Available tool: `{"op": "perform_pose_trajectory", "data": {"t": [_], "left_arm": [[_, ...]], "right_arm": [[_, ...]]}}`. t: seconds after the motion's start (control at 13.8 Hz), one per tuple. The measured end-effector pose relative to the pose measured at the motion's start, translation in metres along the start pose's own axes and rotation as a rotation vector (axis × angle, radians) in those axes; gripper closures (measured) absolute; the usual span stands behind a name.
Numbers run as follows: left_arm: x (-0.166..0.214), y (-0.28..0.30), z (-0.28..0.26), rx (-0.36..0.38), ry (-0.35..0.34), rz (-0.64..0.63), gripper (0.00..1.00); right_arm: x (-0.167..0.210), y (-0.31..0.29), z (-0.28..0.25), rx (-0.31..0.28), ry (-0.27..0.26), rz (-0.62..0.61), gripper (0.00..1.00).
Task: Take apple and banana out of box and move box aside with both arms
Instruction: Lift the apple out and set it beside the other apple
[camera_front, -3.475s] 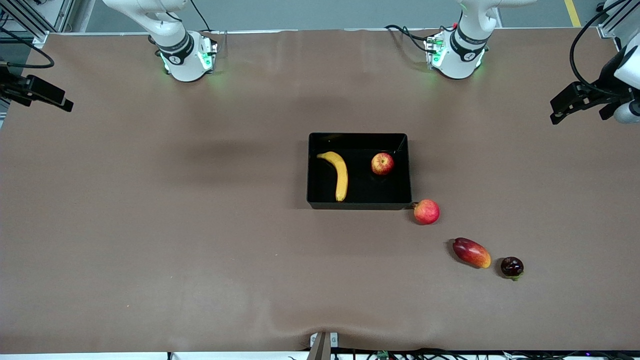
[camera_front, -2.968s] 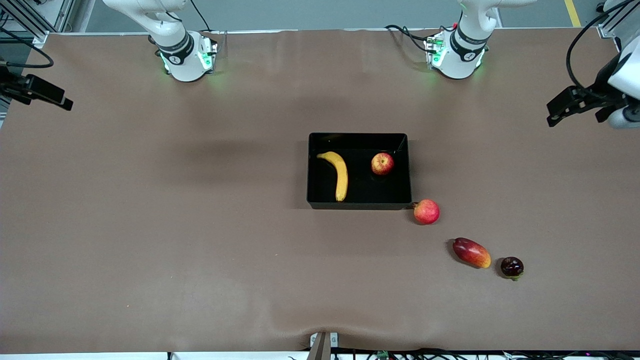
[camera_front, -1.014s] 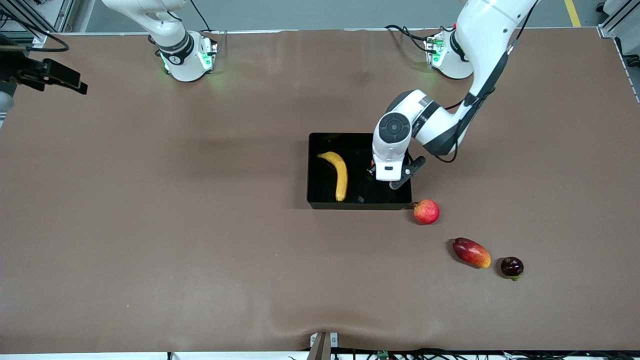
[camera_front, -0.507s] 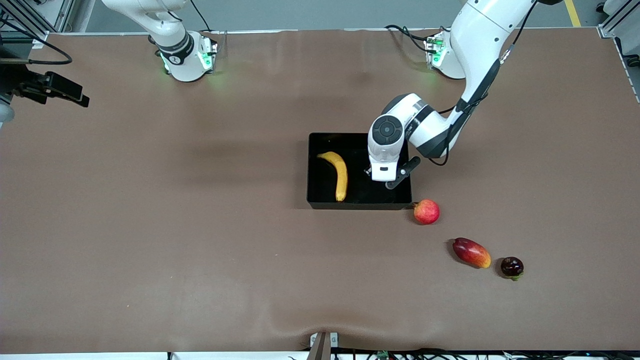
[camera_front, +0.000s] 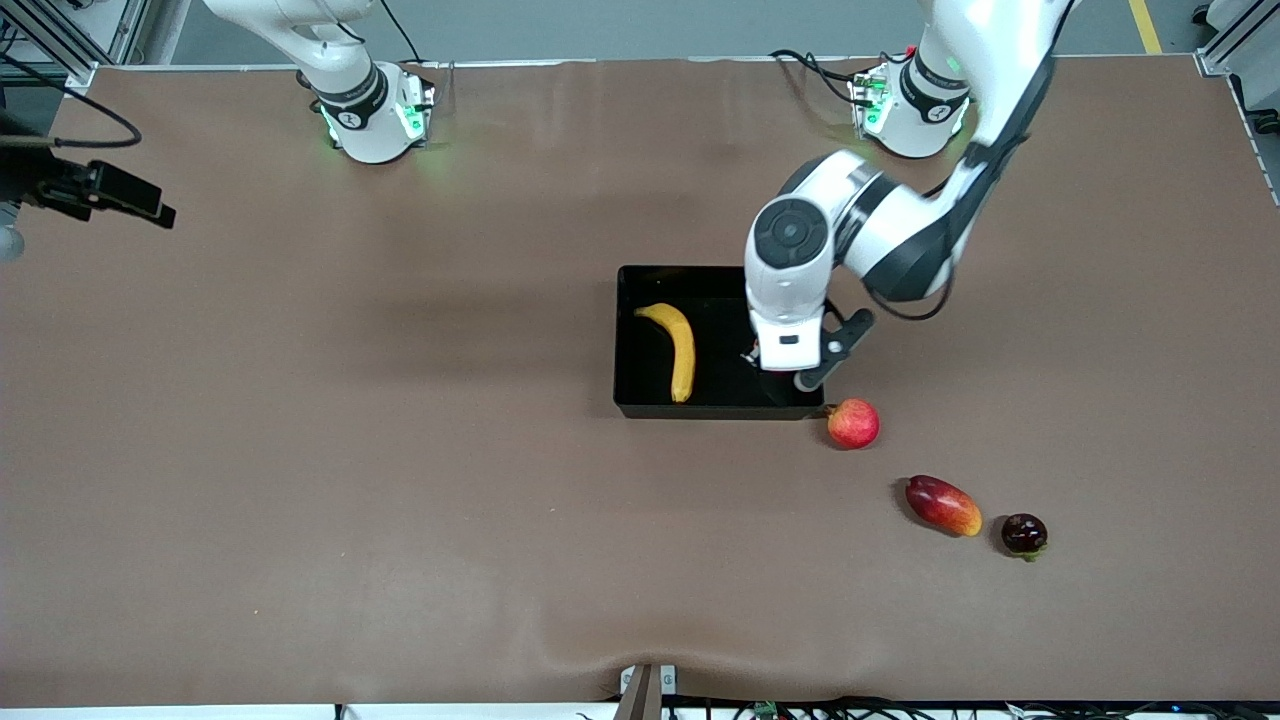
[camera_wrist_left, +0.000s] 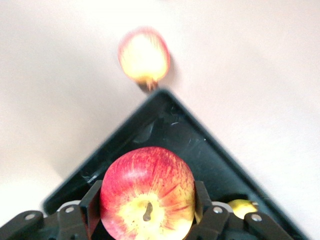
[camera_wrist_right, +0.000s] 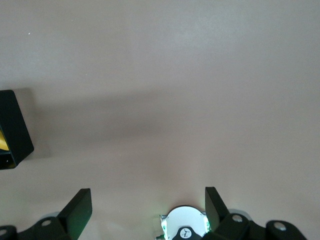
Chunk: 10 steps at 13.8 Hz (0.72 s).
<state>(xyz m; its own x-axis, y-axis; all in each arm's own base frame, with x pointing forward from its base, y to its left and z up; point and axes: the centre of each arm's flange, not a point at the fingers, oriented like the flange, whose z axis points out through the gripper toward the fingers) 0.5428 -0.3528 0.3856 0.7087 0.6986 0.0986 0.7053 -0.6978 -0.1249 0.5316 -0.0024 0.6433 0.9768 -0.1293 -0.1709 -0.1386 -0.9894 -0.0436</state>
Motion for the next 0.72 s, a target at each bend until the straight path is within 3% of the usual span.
{"op": "perform_pose_trajectory", "data": {"t": [0.14, 0.29, 0.51, 0.72], "left_arm": [[0.047, -0.013, -0.037, -0.011, 0.015, 0.016, 0.25], [0.118, -0.044, -0.035, 0.014, 0.002, 0.045, 0.25], [0.212, -0.103, 0.015, 0.084, -0.067, 0.086, 0.25], [0.261, -0.148, 0.080, 0.098, -0.131, 0.099, 0.25]], "right_arm": [[0.005, 0.001, 0.002, 0.001, 0.008, 0.002, 0.00], [0.005, 0.002, 0.002, 0.001, 0.009, 0.005, 0.00], [0.005, 0.002, 0.002, 0.002, 0.009, 0.005, 0.00], [0.005, 0.002, 0.002, 0.003, 0.007, 0.004, 0.00]]}}
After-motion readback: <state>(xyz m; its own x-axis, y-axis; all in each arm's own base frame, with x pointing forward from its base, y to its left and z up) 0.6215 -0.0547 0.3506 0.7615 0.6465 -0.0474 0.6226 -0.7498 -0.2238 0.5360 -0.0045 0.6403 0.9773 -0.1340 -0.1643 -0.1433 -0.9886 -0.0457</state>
